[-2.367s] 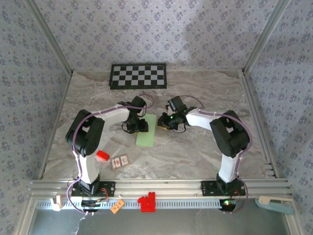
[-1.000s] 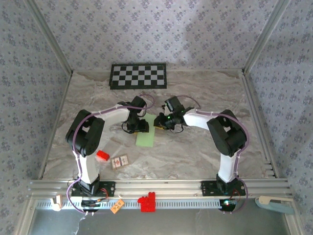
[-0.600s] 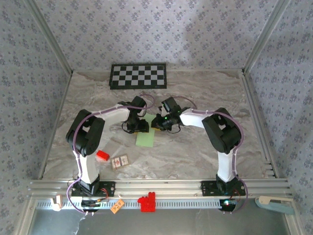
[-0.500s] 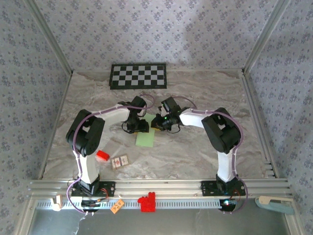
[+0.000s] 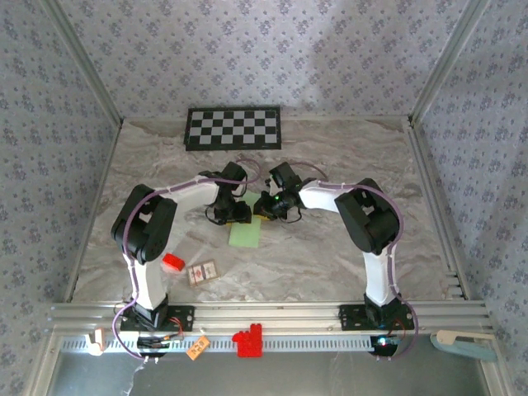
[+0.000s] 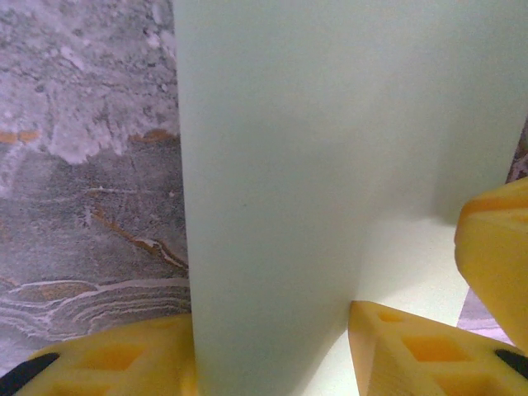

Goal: Fold a paper plane with a square sheet of paper (pick it up from the middle)
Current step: Hold the square sheet of paper at the center of the table.

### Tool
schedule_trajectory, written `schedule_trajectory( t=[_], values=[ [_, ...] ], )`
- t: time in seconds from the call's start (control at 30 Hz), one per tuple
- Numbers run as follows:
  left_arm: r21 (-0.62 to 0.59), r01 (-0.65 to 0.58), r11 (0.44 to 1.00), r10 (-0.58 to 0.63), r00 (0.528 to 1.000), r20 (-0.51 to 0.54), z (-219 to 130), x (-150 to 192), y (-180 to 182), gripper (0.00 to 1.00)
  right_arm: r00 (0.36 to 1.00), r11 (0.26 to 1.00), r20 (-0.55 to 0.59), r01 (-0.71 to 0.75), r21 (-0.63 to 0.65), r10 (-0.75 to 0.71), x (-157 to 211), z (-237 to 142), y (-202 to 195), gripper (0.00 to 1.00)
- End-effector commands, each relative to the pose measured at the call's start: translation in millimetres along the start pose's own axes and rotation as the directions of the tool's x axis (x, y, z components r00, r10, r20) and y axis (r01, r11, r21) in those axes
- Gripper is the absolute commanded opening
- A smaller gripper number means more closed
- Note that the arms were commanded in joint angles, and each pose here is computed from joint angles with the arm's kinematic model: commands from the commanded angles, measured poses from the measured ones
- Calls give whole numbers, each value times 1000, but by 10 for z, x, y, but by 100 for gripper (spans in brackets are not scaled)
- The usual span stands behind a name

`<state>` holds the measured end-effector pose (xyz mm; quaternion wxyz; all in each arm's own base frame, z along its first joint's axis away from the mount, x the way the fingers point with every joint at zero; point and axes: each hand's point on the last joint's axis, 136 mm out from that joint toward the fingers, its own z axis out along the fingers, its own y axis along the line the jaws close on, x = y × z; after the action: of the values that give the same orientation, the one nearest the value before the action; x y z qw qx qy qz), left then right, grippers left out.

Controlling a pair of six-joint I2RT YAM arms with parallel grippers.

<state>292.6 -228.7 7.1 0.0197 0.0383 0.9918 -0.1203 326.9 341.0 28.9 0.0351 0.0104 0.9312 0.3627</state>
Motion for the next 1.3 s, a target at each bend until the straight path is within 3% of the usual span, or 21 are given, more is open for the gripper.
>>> schedule_trajectory(
  t=[0.0, 0.33, 0.57, 0.77, 1.1, 1.27],
  values=[
    [-49, -20, 999, 11, 984, -176, 601, 449, 190, 51, 998, 997, -48, -23, 68, 26, 107, 64, -127, 14],
    [-20, 6, 1000, -8, 991, -132, 431, 351, 90, 51, 991, 969, -126, -18, 248, 51, 299, 155, -588, 13],
    [85, 145, 986, -149, 988, 46, -235, -23, 58, 54, 980, 949, -201, 74, 305, -12, 367, 237, -774, 13],
    [199, 208, 958, -233, 965, 117, -570, -138, 38, 55, 967, 940, -236, 168, 297, -98, 326, 270, -713, 13],
    [458, 200, 866, -256, 964, 64, -698, -152, -401, 31, 963, 928, -251, 177, 329, -95, 323, 261, -764, 13],
    [504, 223, 835, -261, 965, 6, -590, -144, -495, 22, 963, 924, -256, 170, 344, -82, 337, 265, -789, 13]
  ],
)
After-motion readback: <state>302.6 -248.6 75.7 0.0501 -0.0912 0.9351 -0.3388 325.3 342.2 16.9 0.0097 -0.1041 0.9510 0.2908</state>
